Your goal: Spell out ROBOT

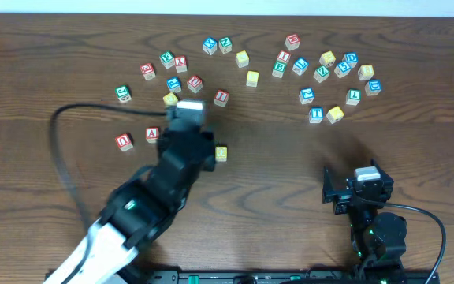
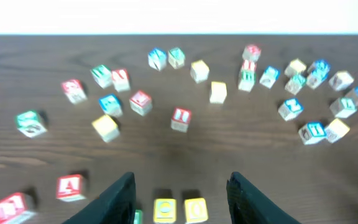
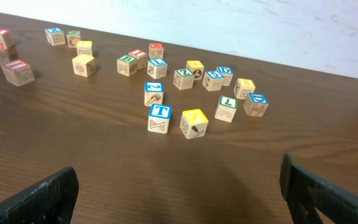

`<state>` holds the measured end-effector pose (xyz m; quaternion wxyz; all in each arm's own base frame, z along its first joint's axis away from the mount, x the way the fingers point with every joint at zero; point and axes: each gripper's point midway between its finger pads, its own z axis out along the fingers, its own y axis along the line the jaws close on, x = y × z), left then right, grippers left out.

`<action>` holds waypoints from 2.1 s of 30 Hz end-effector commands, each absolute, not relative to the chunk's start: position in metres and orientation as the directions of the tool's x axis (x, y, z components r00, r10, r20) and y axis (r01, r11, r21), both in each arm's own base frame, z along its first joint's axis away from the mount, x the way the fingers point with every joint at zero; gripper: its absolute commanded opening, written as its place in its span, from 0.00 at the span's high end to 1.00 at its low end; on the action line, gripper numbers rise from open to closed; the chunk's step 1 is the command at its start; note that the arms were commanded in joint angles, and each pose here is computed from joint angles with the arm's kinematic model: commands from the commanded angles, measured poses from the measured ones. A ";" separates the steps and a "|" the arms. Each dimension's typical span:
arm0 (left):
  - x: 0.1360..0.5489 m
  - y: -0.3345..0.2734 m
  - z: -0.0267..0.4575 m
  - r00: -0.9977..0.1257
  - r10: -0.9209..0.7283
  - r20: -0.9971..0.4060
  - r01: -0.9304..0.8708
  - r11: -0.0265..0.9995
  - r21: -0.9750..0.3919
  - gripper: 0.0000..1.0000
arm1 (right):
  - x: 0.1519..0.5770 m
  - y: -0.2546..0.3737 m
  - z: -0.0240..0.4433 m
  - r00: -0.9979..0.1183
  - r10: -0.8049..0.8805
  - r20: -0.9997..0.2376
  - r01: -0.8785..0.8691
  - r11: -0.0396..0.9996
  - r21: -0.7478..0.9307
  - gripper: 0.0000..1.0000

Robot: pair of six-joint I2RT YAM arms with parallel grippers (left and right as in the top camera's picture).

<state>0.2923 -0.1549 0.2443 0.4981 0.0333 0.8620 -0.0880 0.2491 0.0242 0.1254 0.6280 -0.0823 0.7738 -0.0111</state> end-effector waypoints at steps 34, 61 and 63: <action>0.294 -0.060 0.231 -0.648 -0.024 -0.762 0.048 0.996 -0.072 0.48 | 0.249 0.021 0.125 -0.199 -0.151 -0.968 -0.100 0.986 -0.133 0.01; 0.293 -0.047 0.228 -0.661 -0.035 -0.750 0.017 0.998 -0.062 0.08 | 0.241 0.076 0.173 -0.077 0.062 -0.995 -0.382 0.920 0.087 0.01; 0.293 -0.047 0.228 -0.660 -0.036 -0.750 0.017 0.998 -0.062 0.06 | 0.240 0.075 0.186 -0.055 0.053 -0.997 -0.384 0.921 0.070 0.01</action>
